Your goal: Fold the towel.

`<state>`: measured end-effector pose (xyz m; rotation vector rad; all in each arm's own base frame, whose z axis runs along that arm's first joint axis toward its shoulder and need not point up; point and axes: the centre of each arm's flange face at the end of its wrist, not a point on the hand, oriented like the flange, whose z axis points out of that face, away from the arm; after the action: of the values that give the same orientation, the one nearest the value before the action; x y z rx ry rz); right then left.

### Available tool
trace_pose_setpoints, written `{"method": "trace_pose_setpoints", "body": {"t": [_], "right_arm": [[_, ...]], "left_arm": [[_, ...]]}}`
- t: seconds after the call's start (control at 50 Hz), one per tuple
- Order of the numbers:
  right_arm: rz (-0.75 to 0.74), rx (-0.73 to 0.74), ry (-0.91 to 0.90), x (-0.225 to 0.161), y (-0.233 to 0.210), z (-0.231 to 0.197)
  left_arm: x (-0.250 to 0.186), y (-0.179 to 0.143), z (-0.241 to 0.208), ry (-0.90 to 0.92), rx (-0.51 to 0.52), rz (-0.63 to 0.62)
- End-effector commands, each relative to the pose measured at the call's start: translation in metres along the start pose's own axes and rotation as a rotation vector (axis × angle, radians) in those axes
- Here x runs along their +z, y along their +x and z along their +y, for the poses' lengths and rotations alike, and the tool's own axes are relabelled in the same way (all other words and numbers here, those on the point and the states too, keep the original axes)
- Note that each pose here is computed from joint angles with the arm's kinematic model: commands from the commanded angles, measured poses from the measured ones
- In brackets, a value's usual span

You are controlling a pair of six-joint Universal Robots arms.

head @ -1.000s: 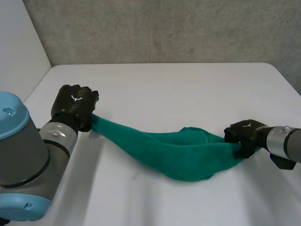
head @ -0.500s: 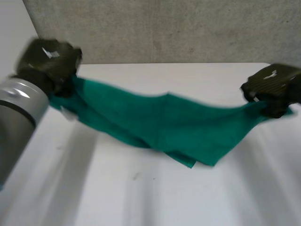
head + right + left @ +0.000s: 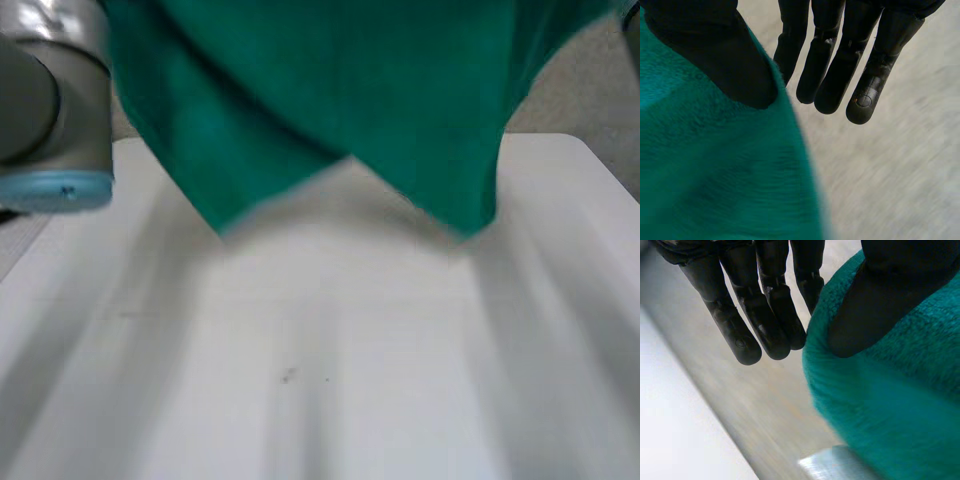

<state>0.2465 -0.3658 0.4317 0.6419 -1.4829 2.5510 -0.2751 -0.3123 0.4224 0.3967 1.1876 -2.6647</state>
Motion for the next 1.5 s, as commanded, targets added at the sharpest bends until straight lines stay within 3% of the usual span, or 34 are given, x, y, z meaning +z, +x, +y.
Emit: {"method": "trace_pose_setpoints", "body": {"t": [0.02, 0.1, 0.24, 0.28, 0.34, 0.38, 0.56, 0.74, 0.98, 1.5], "right_arm": [[-0.145, 0.046, -0.056, -0.043, -0.018, 0.012], [-0.295, 0.074, -0.240, -0.086, -0.051, 0.061], [-0.425, 0.081, -0.452, -0.144, -0.079, 0.110], [-0.454, 0.073, -0.495, -0.157, -0.085, 0.120], [-0.495, 0.083, -0.568, -0.172, -0.094, 0.141], [-0.547, 0.112, -0.681, -0.186, -0.106, 0.177], [-0.501, 0.186, -0.769, -0.185, -0.094, 0.212], [-0.357, 0.373, -0.899, -0.186, -0.063, 0.231], [-0.406, 0.563, -1.008, -0.200, -0.058, 0.233], [-0.484, 0.497, -0.986, -0.222, -0.079, 0.227]], "left_arm": [[-0.039, 0.006, 0.022, -0.080, -0.014, 0.050], [-0.079, 0.018, 0.064, -0.257, 0.015, 0.148], [-0.145, 0.019, 0.122, -0.501, 0.060, 0.238], [-0.181, 0.030, 0.149, -0.623, 0.063, 0.304], [-0.197, 0.037, 0.162, -0.682, 0.067, 0.341], [-0.215, 0.043, 0.177, -0.750, 0.080, 0.379], [-0.210, 0.041, 0.177, -0.743, 0.077, 0.364], [-0.213, 0.042, 0.178, -0.750, 0.078, 0.370], [-0.209, 0.036, 0.184, -0.757, 0.087, 0.343], [-0.196, 0.024, 0.194, -0.766, 0.100, 0.290]]}}
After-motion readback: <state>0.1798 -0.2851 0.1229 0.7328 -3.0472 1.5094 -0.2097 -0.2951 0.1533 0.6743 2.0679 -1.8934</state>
